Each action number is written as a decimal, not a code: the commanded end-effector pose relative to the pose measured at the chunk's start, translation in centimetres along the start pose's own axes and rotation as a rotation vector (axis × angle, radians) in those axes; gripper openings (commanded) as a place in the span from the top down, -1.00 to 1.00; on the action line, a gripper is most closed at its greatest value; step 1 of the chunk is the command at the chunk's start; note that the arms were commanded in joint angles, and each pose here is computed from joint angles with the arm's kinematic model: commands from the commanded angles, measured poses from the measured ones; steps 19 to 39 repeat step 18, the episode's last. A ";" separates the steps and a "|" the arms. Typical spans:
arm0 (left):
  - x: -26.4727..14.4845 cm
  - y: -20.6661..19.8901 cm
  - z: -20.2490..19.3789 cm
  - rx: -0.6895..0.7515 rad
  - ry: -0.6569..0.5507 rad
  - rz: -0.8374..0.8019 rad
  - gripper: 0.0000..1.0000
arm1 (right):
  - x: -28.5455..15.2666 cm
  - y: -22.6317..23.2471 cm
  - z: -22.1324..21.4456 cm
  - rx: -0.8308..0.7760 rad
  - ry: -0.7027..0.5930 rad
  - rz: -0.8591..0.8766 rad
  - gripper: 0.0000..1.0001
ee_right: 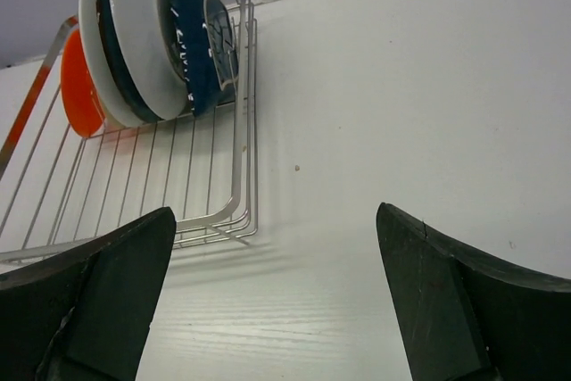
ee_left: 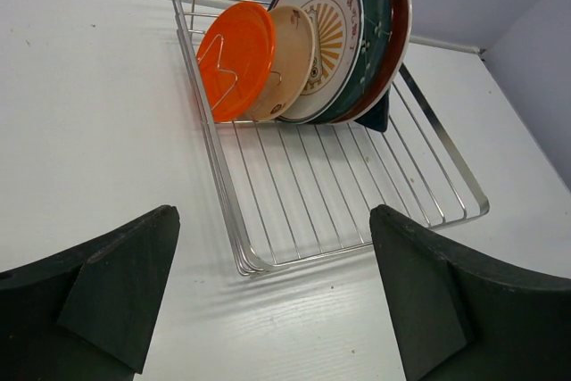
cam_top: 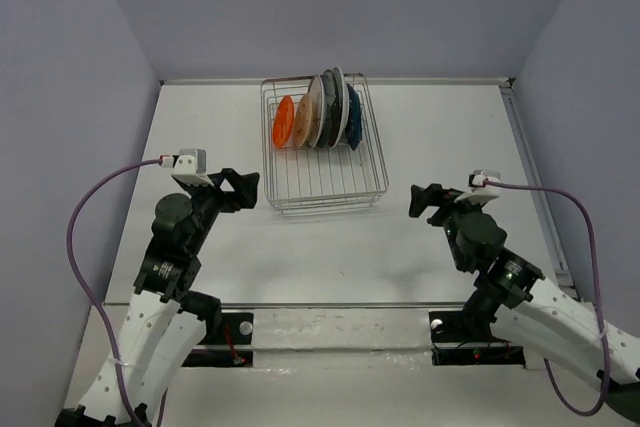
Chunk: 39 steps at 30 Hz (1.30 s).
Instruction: Load the plates into the dish rack
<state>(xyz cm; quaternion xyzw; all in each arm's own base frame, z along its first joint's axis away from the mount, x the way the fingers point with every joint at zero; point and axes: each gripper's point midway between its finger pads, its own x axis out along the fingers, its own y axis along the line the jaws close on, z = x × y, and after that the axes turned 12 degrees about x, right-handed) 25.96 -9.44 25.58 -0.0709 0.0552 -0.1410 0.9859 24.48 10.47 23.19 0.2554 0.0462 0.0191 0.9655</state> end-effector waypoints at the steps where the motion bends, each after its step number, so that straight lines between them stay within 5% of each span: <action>1: 0.1 -0.6 1.9 0.025 -0.071 -0.039 -0.98 | 0.6 0.7 -0.3 0.016 -0.006 0.005 -0.99; 39: -0.5 -1.3 3.3 0.013 -0.145 -0.073 -0.98 | 1.4 -0.2 -1.1 0.018 -0.023 -0.067 -0.99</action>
